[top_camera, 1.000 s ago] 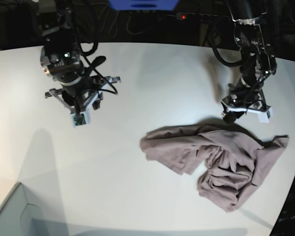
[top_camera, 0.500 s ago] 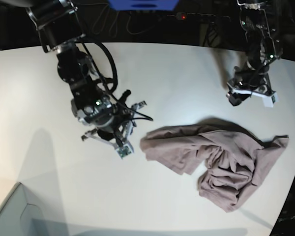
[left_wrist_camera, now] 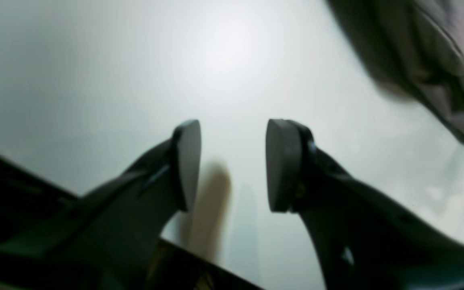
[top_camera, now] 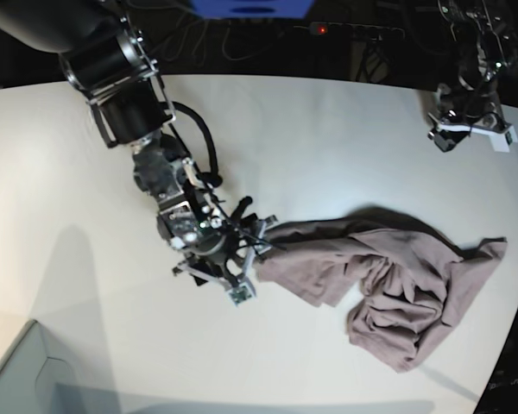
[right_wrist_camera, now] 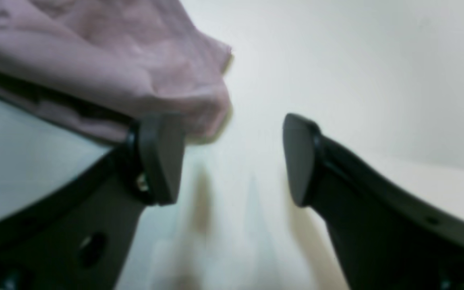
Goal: Layout the t-shirt on the table in an organized manner, then fold the t-shirt properly
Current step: 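Reach the right gripper to the shirt's bunched end and grasp it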
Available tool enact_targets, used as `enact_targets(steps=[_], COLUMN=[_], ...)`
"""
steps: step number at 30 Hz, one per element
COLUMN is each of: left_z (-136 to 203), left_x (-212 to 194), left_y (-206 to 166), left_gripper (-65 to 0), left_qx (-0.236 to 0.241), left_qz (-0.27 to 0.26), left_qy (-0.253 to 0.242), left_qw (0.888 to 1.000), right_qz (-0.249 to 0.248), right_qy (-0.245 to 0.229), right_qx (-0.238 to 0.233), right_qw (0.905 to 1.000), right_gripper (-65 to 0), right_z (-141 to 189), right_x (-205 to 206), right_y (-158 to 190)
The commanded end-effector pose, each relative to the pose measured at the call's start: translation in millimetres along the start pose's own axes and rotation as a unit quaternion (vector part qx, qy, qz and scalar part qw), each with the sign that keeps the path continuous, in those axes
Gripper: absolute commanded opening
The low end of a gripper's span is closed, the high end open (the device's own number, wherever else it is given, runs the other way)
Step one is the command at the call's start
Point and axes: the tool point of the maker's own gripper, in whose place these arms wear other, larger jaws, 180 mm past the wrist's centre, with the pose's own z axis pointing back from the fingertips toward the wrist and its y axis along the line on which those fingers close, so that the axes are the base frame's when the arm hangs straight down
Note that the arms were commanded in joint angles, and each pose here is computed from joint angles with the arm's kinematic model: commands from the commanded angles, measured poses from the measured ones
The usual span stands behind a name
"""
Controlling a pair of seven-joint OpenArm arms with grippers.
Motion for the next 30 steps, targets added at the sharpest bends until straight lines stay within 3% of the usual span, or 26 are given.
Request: enact_targets(steps=[1,9,17,22,26,27,30], left_z=[2.6,8.1,10.8,10.3,11.9,11.9,11.8], left_x=[12.2,9.8,4.5,2.2,-0.2,-0.2,-1.2], left_y=[-1.5,12.6,16.8,18.6,21.2,21.2,20.7], left_gripper=[-38.8,-38.8,-38.8,-38.8,-38.8,-38.8,-38.8], left_qx=[-0.006,0.010,0.015,0.017,0.020,0.020,0.019], left_qz=[-0.004,0.000,-0.001,0.000,-0.001,-0.001,0.001], left_qy=[-0.019,-0.018,-0.012,-0.009,-0.006,-0.006,-0.006], left_qw=[1.000,1.000,1.000,1.000,1.000,1.000,1.000], right_qz=[0.004,0.016,0.003,0.006,0.002,0.003,-0.015], right_qy=[-0.038,-0.079,-0.132,-0.149,-0.154,-0.155,-0.147], right_qx=[0.003,0.034,0.031,0.032,0.033,0.032,0.021], right_qw=[0.9993,0.9962,0.9907,0.9884,0.9875,0.9873,0.9888], right_gripper=[-22.6,-20.3,-22.5,-41.0,-61.9,-65.0,-65.0], right_z=[-0.7,-18.5,-20.1,-18.7,-19.0,-19.1,-19.2], right_x=[26.0,11.3,19.3,26.8,35.5,38.4,36.6], right_y=[-0.7,30.2,26.0,26.5,29.8,28.4,17.4])
